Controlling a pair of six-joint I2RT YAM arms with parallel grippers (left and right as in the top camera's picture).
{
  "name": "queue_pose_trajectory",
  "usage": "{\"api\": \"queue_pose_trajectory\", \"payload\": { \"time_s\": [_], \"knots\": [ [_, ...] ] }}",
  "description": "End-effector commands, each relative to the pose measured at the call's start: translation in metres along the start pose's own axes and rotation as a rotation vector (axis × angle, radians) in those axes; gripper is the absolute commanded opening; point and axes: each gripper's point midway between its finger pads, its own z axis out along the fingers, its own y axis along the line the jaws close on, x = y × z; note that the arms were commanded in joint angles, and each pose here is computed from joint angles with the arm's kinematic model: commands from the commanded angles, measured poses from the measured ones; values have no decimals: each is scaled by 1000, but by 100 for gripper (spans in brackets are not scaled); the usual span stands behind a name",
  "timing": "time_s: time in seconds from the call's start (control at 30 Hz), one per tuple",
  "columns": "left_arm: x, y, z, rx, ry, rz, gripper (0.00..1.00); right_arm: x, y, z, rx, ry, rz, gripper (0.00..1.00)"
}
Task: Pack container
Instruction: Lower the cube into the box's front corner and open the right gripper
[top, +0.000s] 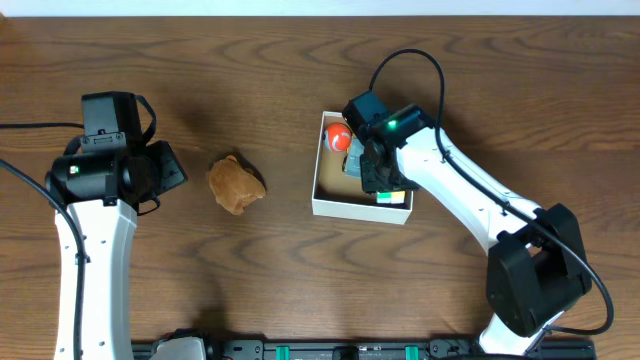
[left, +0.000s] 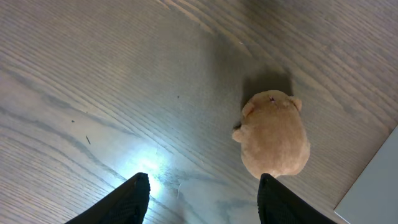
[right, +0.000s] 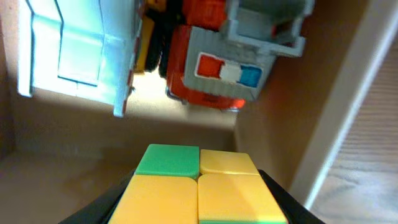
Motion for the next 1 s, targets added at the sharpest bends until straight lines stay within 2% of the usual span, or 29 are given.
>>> {"api": "queue_pose_trajectory", "payload": {
  "time_s": [0.0,0.1,0.27,0.4,0.5,0.7,0.97],
  "knots": [
    [0,2,1,-8,4,-10,57,11,-1,12,16,25,-6,9],
    [0,2,1,-7,4,-10,57,15,-3,18,21,34,-5,8],
    [0,2,1,-7,4,-10,57,17,-4,19,23,38,-6,13],
    [0,2,0,-7,4,-10,57,16,-4,19,23,38,-6,45],
    [0,2,0,-7,4,-10,57,17,-4,19,23,38,-6,47],
    [0,2,0,-8,4,-10,57,16,-3,19,22,36,-6,63],
    [0,2,1,-8,4,-10,57,16,-3,19,20,34,-5,63]
  ]
}}
